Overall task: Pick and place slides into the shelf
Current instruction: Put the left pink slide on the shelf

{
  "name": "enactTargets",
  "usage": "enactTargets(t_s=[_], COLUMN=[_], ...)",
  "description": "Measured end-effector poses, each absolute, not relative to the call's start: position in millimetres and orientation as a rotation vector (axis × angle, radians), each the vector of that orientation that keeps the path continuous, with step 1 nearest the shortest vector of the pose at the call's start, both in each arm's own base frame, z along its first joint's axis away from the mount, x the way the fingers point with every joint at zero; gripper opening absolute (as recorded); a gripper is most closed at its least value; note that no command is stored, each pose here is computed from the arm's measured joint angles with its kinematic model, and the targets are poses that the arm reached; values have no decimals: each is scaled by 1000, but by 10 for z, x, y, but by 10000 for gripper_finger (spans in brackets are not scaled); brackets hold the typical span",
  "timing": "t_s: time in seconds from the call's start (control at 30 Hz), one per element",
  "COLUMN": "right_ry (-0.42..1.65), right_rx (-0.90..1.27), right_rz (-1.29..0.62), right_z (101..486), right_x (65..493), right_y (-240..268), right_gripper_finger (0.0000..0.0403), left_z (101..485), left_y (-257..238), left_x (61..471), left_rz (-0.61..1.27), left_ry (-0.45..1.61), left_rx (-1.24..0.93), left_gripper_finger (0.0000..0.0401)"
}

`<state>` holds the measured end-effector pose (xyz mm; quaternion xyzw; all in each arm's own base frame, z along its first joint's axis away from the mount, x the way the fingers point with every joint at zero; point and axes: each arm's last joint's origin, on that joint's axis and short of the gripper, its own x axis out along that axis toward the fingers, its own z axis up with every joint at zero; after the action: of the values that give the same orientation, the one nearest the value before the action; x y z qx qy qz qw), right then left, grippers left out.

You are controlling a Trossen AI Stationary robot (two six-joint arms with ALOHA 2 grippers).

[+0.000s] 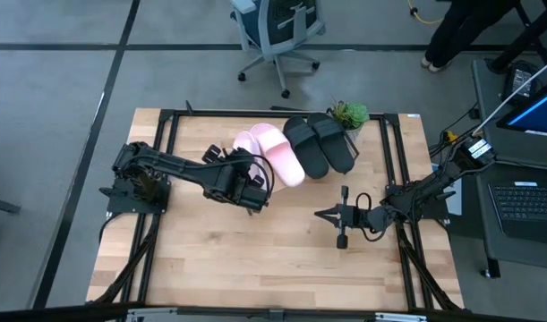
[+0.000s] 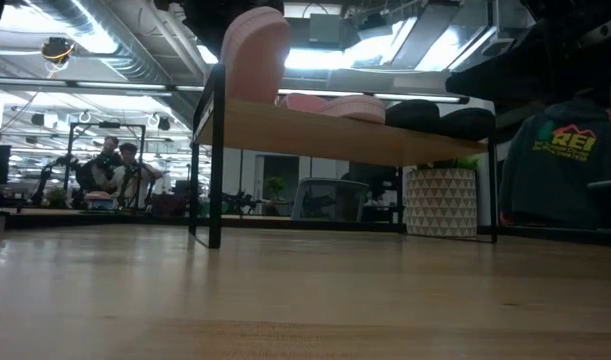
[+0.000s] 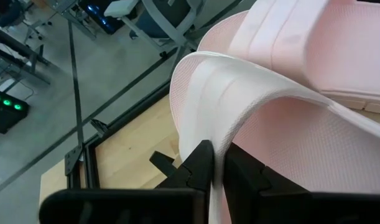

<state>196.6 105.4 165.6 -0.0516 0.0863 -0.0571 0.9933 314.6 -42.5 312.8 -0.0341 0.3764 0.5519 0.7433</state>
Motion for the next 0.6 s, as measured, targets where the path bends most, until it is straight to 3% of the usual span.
enactTargets(t_s=[0.2,0.6], right_ry=[171,162], right_rx=[-102,-95], right_rz=[-115,-114], right_z=[1658,1668], right_x=[1966,1968], right_y=[1053,1055], right_gripper_finger=[7,7], left_z=[3127,3125], left_y=[-426,-420], left_x=[3146,3151], left_rz=[1208,1208], left_ry=[828,827], left_rx=[-78,-85], left_gripper_finger=[43,125])
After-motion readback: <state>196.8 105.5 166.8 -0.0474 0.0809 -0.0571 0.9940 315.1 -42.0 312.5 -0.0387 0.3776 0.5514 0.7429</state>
